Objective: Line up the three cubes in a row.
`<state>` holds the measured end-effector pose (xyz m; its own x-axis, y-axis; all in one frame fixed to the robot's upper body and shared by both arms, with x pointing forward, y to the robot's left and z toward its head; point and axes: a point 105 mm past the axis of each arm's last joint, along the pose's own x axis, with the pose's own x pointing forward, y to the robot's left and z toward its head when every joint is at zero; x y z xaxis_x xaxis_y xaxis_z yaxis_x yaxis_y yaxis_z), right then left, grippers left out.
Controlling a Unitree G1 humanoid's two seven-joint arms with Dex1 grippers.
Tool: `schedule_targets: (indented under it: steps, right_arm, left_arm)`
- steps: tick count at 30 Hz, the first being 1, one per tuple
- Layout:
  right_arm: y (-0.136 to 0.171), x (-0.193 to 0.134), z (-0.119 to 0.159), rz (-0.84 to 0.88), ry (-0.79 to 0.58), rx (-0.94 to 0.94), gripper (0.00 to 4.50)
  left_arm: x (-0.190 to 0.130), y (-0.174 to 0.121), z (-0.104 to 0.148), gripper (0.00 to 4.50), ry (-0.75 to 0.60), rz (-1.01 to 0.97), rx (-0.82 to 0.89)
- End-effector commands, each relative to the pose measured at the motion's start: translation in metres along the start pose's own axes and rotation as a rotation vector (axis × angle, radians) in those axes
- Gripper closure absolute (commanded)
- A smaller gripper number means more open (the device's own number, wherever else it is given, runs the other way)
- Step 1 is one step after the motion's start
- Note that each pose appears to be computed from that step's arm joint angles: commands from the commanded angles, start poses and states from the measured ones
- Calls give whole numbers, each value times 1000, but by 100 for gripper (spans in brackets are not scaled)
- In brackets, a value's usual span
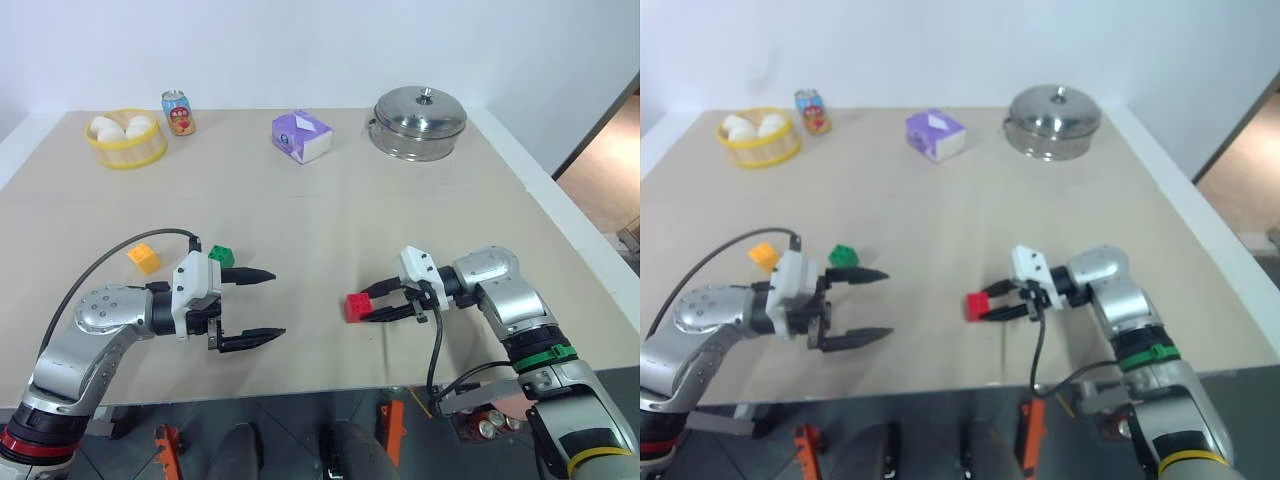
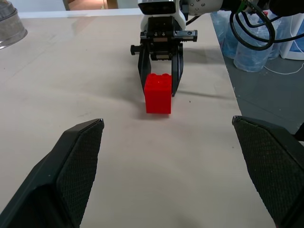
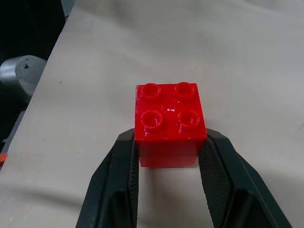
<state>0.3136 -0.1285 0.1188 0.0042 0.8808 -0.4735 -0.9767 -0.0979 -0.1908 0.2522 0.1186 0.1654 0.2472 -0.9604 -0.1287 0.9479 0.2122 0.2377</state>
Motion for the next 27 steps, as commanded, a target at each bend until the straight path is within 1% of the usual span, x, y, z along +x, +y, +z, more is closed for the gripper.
schedule_targets:
  steps: [1,12,13,15,16,18,19,20,21,23,26,27]
  right_arm:
    - [1,-3,0,18,5,-15,330]
    - [-1,-4,1,23,-20,-28,330]
    - [-1,-4,2,26,-24,-28,226]
    - [0,-5,4,35,-38,-21,171]
    - [0,-5,6,40,-47,-18,130]
    - [1,-8,14,46,-79,-14,72]
    - [1,-9,17,46,-90,-13,30]
    - [-2,-11,26,32,-132,-9,6]
    - [-6,-14,38,9,-183,-7,6]
    - [-13,-18,57,-35,-262,-10,6]
    - [-25,-16,80,-102,-354,-18,6]
    - [-28,-14,86,-117,-375,-21,6]
  left_arm:
    - [-1,4,8,0,-21,15,38]
    - [-1,4,7,0,-20,35,31]
    - [-1,4,8,0,-21,39,30]
    - [-2,6,8,0,-24,56,26]
    - [-3,8,8,0,-29,75,22]
    - [-7,17,13,0,-55,153,4]
    - [-9,20,14,0,-64,180,-1]
    - [-14,33,18,0,-83,280,3]
    - [-21,48,22,0,-113,414,0]
    - [-34,66,27,0,-151,621,-2]
    - [-48,81,25,0,-170,870,-26]
    - [-51,83,23,0,-174,926,-35]
